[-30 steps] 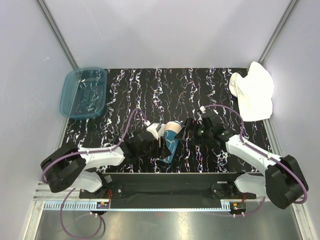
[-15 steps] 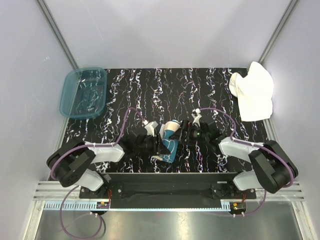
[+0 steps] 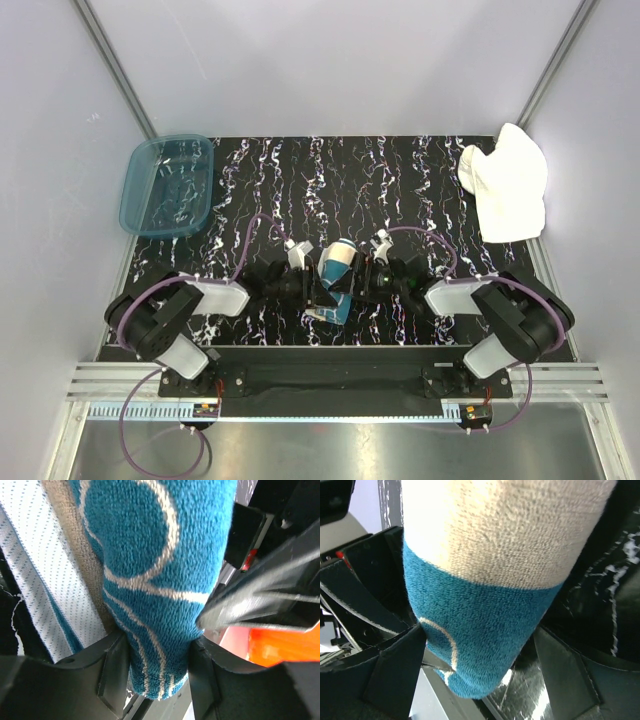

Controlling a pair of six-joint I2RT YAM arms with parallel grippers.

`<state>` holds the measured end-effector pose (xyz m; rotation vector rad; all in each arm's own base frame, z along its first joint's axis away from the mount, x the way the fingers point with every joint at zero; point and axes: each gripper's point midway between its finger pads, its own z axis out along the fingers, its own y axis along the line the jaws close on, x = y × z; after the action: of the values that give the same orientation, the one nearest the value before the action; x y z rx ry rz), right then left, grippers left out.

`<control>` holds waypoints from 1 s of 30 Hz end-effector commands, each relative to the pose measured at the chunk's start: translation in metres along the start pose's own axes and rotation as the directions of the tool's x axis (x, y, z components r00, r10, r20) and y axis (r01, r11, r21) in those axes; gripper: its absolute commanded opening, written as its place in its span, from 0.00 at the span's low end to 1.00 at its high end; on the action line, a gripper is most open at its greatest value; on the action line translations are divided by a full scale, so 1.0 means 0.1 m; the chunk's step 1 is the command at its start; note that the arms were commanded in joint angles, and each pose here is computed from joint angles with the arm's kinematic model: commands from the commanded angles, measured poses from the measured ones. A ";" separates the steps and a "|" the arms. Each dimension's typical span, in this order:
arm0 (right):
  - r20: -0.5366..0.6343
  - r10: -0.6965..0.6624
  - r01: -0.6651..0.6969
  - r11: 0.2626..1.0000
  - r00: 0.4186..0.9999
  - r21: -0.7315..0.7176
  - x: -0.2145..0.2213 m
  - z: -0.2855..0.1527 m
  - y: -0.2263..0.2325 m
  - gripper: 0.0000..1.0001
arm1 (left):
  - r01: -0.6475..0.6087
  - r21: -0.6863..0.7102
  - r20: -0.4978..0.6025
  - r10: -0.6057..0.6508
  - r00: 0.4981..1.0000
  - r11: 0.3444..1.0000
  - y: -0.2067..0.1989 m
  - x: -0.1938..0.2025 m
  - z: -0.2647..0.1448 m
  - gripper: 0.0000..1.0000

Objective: Roll the towels
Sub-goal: Roll the towel

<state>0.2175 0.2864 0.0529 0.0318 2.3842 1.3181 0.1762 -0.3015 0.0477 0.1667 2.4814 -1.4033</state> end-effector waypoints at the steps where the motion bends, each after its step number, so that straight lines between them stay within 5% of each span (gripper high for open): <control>1: 0.018 -0.046 0.047 0.998 0.999 -0.039 -0.01 0.12 0.12 0.93 | 0.006 -0.023 -0.043 -0.007 0.999 1.000 0.15 0.03 0.03 0.49; 4: 0.013 -0.042 0.042 0.998 0.999 -0.040 0.02 0.17 0.10 0.87 | 0.014 -0.028 -0.055 -0.016 0.998 0.999 0.22 0.03 0.04 0.50; 6: 0.011 -0.042 0.042 0.998 0.999 -0.041 0.03 0.19 0.11 0.68 | 0.023 -0.039 -0.059 -0.025 0.998 0.999 0.27 0.02 0.03 0.50; 12: 0.005 -0.018 0.018 0.999 1.000 0.028 0.02 0.21 0.02 0.51 | -0.041 -0.185 -0.013 0.039 0.999 0.982 0.41 -0.13 -0.07 0.57; 20: -0.032 0.032 -0.024 0.971 0.999 0.236 0.03 0.17 -0.15 0.46 | -0.161 -0.393 0.043 0.193 0.980 0.905 0.35 -0.37 -0.40 0.76; 30: -0.109 0.134 -0.055 0.843 0.985 0.535 0.11 0.08 -0.32 0.44 | -0.310 -0.619 0.114 0.473 0.874 0.722 -0.10 -0.59 -0.65 0.81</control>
<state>0.2343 0.3073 0.0495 0.1572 2.6470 0.9782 0.2028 -0.2653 0.0873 0.3556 2.4225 -0.6136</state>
